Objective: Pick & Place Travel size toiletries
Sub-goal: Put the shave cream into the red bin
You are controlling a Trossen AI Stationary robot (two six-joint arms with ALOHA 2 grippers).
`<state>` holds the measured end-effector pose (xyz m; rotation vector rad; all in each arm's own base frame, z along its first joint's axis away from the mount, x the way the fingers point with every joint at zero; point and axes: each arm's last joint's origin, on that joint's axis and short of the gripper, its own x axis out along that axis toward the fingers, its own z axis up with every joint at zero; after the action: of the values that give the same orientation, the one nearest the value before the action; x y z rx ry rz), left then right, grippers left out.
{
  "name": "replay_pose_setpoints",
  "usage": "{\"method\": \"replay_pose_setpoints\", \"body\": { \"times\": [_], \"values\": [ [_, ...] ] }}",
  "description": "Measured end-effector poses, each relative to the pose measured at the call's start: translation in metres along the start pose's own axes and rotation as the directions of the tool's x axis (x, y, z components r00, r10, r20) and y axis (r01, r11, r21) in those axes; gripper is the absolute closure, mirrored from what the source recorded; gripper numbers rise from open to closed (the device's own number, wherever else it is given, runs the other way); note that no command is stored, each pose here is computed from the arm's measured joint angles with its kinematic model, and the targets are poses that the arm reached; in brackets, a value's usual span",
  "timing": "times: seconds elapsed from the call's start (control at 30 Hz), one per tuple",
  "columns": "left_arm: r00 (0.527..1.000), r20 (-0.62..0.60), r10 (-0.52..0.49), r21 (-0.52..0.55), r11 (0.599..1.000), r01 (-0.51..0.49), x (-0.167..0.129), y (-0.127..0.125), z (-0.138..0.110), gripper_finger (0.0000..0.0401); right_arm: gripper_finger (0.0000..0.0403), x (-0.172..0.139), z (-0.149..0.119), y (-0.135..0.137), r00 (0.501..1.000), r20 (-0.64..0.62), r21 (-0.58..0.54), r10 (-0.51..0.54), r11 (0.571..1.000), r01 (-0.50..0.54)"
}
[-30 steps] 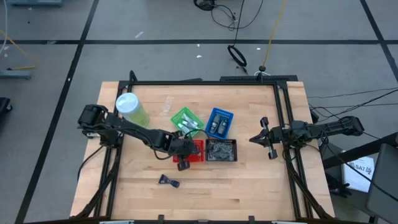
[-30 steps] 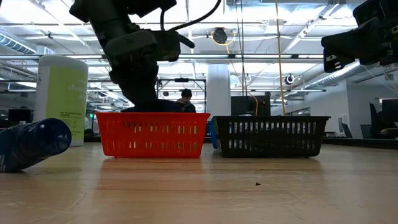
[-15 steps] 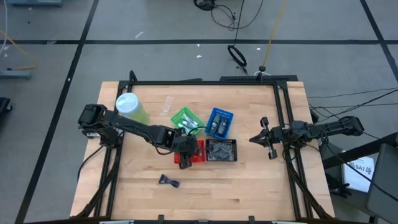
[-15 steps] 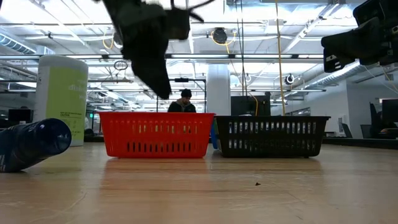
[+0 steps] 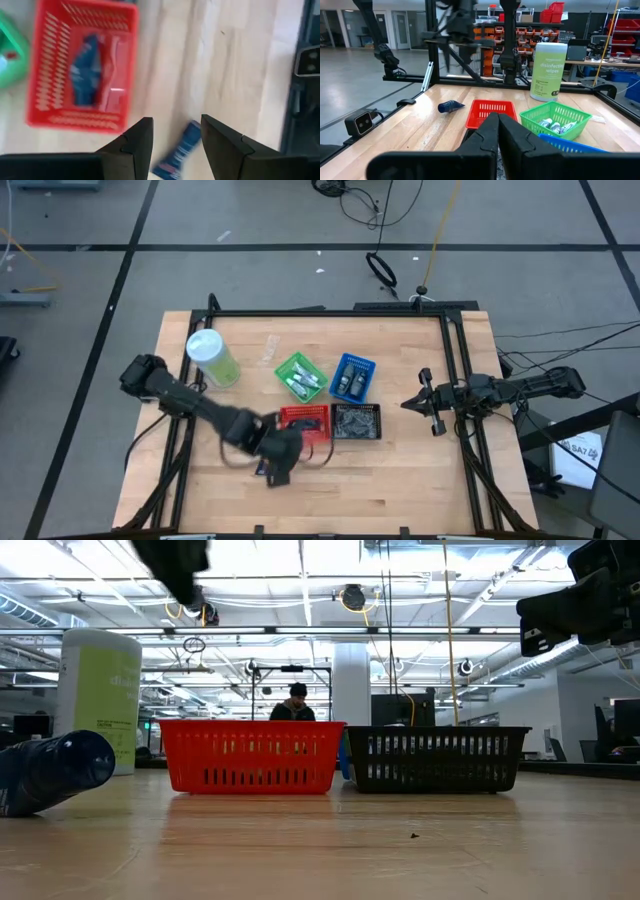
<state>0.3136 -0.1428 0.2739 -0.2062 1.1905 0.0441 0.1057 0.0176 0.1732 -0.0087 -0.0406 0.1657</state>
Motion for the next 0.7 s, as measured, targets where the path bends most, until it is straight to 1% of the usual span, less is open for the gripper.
{"method": "replay_pose_setpoints", "body": {
  "times": [0.1,0.17,0.33,0.43,0.5,0.7],
  "values": [
    [1.000,-0.005,0.014,-0.019,1.000,-0.014,0.004,-0.023,-0.020,0.0238,0.0403,0.000,0.000,0.000,1.000,0.000,0.000,0.000,1.000,0.000],
    [1.000,-0.011,0.026,-0.008,1.000,-0.026,0.006,-0.034,-0.034,0.0238,0.0403,0.000,0.000,0.000,1.000,0.000,0.000,0.000,1.000,0.000],
    [0.997,0.001,0.073,-0.017,0.997,-0.073,0.011,-0.052,-0.063,0.0238,0.0403,0.000,0.000,0.000,1.000,0.000,0.000,0.000,1.000,0.000],
    [0.996,0.023,0.087,-0.033,0.996,-0.086,0.020,-0.055,-0.076,0.0238,0.0403,0.000,0.000,0.000,1.000,0.000,0.000,0.000,1.000,0.000],
    [0.996,0.018,0.090,-0.024,0.996,-0.090,0.028,-0.054,-0.083,0.0238,0.0403,0.000,0.000,0.000,1.000,0.000,0.000,0.000,1.000,0.000],
    [0.996,0.018,0.085,0.049,0.995,-0.086,0.051,-0.047,-0.099,0.0238,0.0403,0.000,0.000,0.000,1.000,0.000,0.000,0.000,1.000,0.000]
  ]
}}
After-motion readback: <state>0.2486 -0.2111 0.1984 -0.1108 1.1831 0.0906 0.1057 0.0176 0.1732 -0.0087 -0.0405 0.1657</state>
